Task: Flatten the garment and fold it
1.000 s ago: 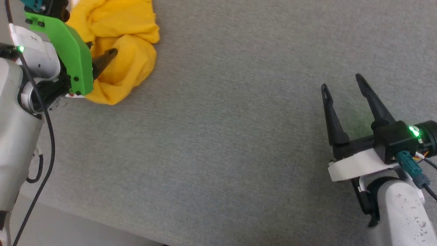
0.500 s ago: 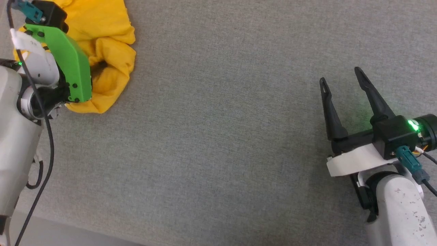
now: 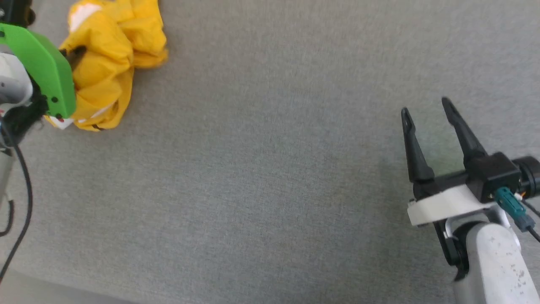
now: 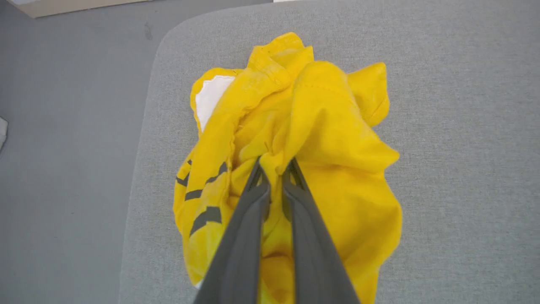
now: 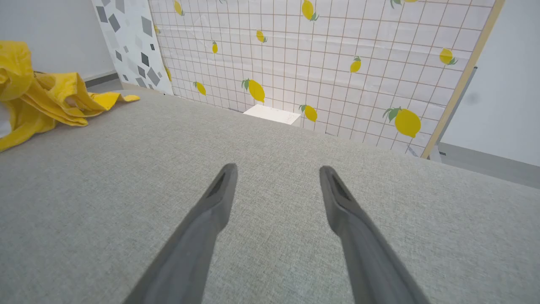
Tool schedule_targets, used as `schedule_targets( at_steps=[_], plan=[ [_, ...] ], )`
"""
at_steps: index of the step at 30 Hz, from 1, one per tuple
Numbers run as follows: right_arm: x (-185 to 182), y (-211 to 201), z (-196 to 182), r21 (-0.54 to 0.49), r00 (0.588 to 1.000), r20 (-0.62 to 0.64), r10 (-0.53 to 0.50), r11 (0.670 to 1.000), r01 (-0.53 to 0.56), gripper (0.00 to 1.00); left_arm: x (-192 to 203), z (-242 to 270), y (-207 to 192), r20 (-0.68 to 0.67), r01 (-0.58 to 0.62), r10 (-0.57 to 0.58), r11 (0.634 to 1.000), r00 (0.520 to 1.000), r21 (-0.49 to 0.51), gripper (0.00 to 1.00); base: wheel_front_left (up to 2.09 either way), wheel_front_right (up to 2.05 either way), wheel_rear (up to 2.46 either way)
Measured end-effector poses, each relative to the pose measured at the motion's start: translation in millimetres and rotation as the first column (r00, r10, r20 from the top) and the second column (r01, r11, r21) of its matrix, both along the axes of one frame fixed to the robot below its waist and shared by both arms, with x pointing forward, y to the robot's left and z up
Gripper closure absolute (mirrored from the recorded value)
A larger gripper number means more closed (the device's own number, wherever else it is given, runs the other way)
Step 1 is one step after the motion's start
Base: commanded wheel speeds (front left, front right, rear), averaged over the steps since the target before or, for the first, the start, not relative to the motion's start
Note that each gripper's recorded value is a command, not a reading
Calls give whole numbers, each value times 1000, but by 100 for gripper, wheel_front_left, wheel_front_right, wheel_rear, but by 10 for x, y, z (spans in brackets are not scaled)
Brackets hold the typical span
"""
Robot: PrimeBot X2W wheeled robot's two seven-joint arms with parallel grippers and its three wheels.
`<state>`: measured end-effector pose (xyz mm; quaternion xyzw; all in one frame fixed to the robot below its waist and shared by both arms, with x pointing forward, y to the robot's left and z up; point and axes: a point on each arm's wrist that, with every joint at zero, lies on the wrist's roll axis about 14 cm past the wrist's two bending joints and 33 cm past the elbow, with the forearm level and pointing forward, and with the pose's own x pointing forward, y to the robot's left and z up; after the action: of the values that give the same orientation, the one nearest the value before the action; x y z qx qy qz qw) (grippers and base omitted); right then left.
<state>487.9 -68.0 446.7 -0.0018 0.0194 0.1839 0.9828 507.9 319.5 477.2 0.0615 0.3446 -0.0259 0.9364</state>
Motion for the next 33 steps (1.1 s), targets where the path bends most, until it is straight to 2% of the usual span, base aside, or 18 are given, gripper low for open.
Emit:
schedule_targets(
  at_steps=[6,10,13,17,21,26,33],
  plan=[
    [-148,-141,208,8,999,33,-36,999,36,0,-3,703,-84,156,59,-65,997,986,41,100,0,0,0],
    [-213,-214,411,16,995,77,-56,998,55,0,0,1314,-191,292,93,-109,993,950,67,100,0,0,0],
    [-268,-280,549,24,991,107,-74,997,72,0,-4,1813,-311,402,121,-148,988,903,93,100,0,0,0],
    [-369,-406,682,35,985,131,-108,994,104,0,-32,2463,-592,551,159,-192,981,812,107,100,0,0,0],
    [-441,-568,806,45,975,161,-152,988,147,0,-70,2897,-978,649,228,-230,970,725,89,100,0,0,0],
    [-513,-805,916,49,958,189,-215,977,209,0,-108,3104,-1531,695,349,-299,934,653,74,100,0,0,0],
    [-643,-1200,1029,50,923,218,-317,948,314,0,-262,3230,-2348,737,532,-380,846,559,32,100,0,0,0]
  ],
)
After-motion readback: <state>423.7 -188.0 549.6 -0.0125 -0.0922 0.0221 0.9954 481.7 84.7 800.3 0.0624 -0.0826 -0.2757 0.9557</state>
